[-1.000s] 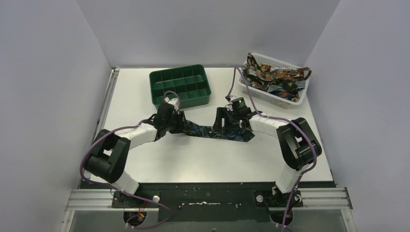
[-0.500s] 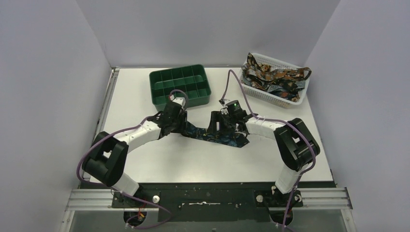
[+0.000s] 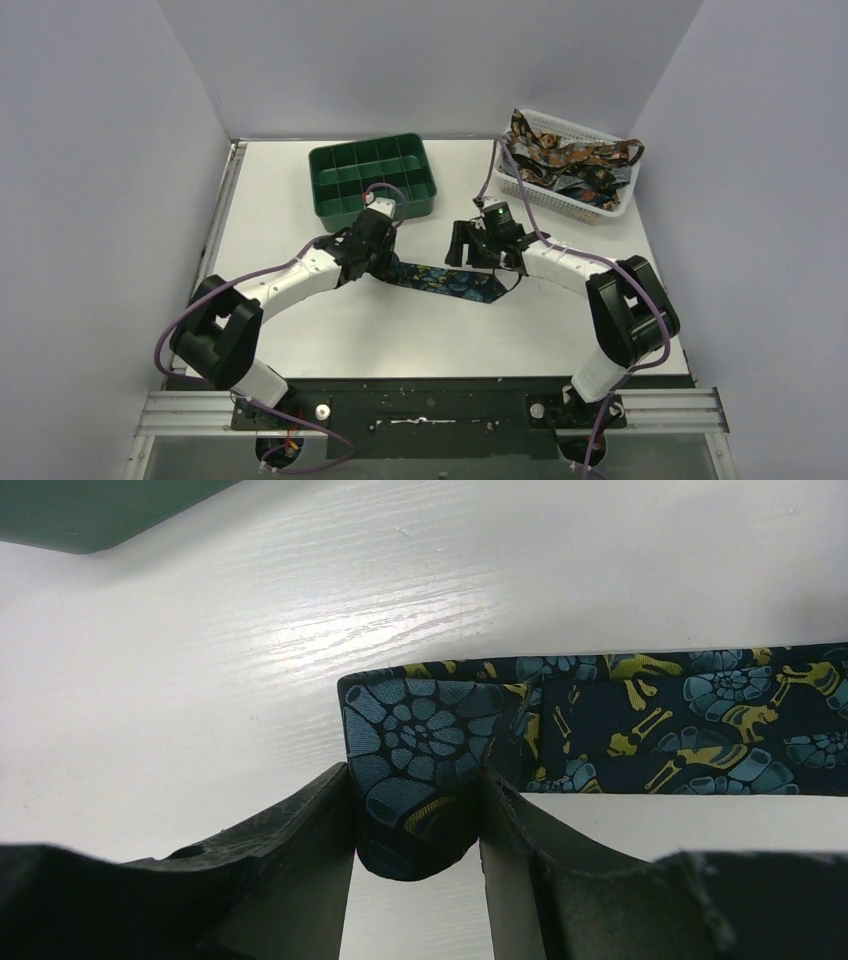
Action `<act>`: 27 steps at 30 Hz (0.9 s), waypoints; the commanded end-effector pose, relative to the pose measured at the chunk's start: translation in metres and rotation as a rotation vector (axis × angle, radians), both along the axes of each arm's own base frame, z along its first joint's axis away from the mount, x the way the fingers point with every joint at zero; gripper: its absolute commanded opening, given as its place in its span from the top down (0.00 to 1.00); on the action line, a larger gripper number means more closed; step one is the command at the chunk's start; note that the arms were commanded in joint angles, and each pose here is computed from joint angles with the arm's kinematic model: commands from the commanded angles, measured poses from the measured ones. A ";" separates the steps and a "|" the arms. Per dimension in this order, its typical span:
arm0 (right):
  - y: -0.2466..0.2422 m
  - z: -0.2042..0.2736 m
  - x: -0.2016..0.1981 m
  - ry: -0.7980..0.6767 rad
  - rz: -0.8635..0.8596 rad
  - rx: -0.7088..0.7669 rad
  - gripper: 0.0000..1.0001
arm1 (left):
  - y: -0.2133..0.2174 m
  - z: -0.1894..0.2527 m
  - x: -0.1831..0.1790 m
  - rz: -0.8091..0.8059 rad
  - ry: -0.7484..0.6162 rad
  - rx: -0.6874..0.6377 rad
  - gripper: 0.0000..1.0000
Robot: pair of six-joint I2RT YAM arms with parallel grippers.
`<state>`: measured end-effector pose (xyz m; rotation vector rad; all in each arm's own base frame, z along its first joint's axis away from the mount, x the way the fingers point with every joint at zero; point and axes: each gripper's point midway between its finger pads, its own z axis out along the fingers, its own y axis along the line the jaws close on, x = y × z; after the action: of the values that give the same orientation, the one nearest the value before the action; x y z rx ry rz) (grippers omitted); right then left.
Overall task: Roll the ties
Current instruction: Roll the tie at the center of the board.
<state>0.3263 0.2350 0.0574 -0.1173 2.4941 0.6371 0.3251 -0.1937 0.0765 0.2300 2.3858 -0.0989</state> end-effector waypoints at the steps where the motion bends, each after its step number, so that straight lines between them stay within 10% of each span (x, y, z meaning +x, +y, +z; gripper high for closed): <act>1: -0.030 -0.003 0.004 -0.004 -0.085 -0.082 0.24 | -0.002 0.021 0.010 0.009 -0.061 0.027 0.56; 27: -0.031 0.007 -0.023 0.015 -0.041 -0.055 0.44 | -0.008 0.019 0.010 0.011 -0.080 0.112 0.55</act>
<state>0.3043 0.1982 0.0466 -0.0378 2.5740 0.5415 0.3265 -0.1961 0.0830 0.2839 2.3502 0.0445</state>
